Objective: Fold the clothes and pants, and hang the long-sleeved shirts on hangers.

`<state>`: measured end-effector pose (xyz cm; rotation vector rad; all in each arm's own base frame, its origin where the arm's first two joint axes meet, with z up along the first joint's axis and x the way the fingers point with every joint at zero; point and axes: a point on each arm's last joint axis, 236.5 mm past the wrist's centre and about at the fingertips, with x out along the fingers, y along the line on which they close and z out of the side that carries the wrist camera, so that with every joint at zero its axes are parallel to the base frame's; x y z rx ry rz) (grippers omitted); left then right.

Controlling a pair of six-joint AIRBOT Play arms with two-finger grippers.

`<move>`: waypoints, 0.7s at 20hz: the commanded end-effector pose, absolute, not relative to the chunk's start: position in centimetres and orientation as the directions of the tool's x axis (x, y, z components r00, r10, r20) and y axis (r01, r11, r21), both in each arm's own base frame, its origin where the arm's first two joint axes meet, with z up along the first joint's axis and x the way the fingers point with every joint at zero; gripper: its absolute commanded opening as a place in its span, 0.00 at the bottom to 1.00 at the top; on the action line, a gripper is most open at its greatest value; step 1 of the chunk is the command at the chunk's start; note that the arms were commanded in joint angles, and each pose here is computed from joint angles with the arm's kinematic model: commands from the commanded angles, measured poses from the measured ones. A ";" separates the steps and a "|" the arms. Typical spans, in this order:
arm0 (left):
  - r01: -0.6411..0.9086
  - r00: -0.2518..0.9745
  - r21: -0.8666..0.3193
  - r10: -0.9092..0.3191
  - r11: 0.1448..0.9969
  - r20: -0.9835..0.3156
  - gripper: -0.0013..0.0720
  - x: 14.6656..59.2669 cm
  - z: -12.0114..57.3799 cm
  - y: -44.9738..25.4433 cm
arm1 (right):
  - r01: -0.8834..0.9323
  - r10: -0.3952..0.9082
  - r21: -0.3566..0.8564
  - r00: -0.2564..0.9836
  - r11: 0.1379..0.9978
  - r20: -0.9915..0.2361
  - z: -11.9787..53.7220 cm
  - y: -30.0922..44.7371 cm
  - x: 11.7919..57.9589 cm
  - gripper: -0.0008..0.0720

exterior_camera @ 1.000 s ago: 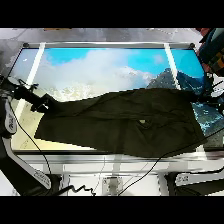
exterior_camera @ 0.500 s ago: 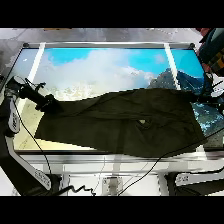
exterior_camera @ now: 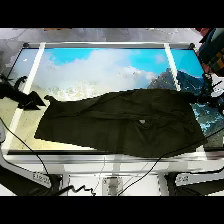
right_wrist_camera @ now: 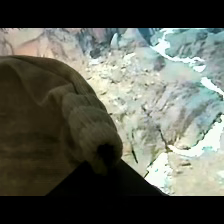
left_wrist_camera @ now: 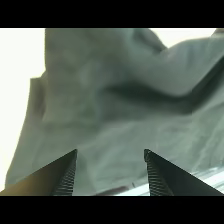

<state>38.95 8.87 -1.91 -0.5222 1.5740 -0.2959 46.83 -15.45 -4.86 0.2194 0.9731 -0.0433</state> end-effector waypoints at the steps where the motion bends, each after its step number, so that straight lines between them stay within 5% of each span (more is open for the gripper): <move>1: -0.217 0.061 -0.465 -0.463 0.858 -0.884 0.68 37.9 -4.2 10.3 | 0.125 0.083 0.179 0.544 0.976 -0.835 -5.1 -14.9 46.4 0.06; 5: -0.205 0.185 -0.423 -0.390 0.882 -0.902 0.68 41.4 -7.6 10.3 | 0.123 0.088 0.182 0.540 0.976 -0.837 -5.2 -14.8 46.3 0.06; 11: -0.175 0.140 -0.361 -0.340 0.916 -0.930 0.65 41.9 -10.6 10.0 | 0.115 0.110 0.197 0.519 0.974 -0.848 -5.5 -14.3 45.8 0.06; 12: -0.164 0.130 -0.363 -0.344 0.917 -0.930 0.56 41.7 -10.6 9.8 | 0.114 0.112 0.198 0.517 0.974 -0.849 -5.5 -14.2 45.7 0.06; 14: -0.096 0.106 -0.368 -0.358 0.925 -0.927 0.21 41.2 -10.3 9.2 | 0.112 0.117 0.201 0.513 0.973 -0.851 -5.5 -14.1 45.7 0.06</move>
